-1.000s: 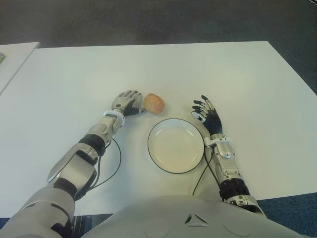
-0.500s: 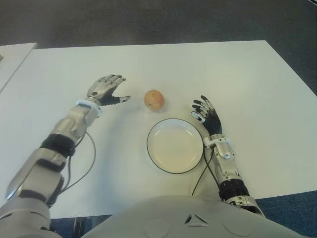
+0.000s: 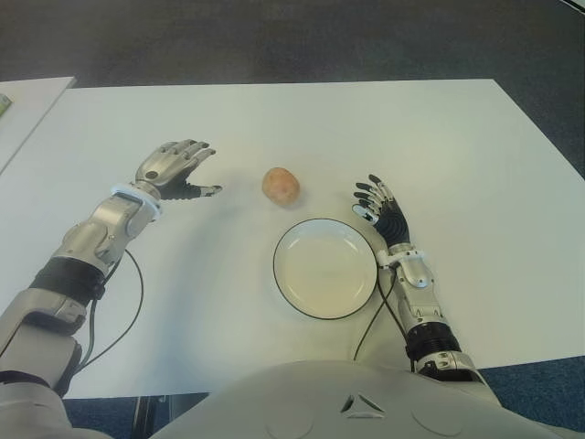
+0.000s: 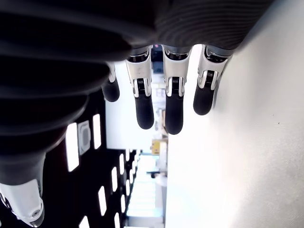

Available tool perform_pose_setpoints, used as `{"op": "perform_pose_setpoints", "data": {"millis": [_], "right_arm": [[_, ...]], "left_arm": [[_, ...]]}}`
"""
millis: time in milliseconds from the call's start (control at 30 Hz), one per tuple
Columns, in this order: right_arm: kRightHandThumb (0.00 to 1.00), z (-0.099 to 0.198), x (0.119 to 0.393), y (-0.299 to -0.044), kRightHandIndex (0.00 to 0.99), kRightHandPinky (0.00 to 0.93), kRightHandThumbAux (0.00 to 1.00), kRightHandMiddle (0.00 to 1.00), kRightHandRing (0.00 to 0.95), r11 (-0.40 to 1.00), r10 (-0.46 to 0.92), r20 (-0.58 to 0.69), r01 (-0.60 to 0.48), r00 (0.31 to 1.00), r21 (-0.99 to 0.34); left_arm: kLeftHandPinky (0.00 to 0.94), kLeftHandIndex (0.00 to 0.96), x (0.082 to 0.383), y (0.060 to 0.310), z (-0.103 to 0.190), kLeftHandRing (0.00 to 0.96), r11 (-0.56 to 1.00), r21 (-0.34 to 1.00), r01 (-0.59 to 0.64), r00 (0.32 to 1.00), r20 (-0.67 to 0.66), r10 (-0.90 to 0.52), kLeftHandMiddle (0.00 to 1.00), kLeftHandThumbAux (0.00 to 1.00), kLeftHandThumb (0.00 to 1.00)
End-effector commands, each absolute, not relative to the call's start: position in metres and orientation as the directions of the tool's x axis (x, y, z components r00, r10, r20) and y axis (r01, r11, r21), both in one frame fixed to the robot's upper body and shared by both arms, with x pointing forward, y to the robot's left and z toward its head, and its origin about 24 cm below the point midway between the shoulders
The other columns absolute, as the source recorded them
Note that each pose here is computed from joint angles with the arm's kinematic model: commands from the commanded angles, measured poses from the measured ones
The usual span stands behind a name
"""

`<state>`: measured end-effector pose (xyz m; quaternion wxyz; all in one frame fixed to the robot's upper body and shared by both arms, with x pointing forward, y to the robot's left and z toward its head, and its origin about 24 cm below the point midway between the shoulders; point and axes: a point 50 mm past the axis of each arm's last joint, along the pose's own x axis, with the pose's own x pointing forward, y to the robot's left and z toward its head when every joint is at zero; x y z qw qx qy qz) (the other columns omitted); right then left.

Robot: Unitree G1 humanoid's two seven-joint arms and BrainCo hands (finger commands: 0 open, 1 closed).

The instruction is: Put the apples into the plate.

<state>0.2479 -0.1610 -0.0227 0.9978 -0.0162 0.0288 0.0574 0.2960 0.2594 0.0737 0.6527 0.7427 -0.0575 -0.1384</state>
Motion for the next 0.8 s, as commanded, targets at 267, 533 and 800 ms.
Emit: {"op": "perform_pose_setpoints", "data": {"millis": [267,533,800], "right_arm": [[0.119,-0.068,0.217,-0.168,0.067,0.194,0.607,0.226,0.227,0.995,0.088,-0.293,-0.095,0.952,-0.010],[0.121,-0.069,0.218,-0.166,0.074,0.182,0.585,0.219,0.215,0.995,0.088,-0.296,-0.096,0.951,-0.012],[0.122,-0.070,0.218,-0.164,0.075,0.200,0.581,0.216,0.217,0.996,0.081,-0.296,-0.087,0.952,-0.005]], "left_arm": [[0.000,0.000,0.293,0.259,0.082,0.000,-0.111,0.987,0.112,0.956,-0.138,-0.259,0.000,0.213,0.273],[0.000,0.000,0.295,0.249,0.087,0.000,-0.035,0.995,0.093,0.953,-0.099,-0.286,0.000,0.197,0.295],[0.000,0.000,0.298,0.239,0.088,0.000,0.026,0.997,0.074,0.947,-0.062,-0.316,0.000,0.188,0.308]]}}
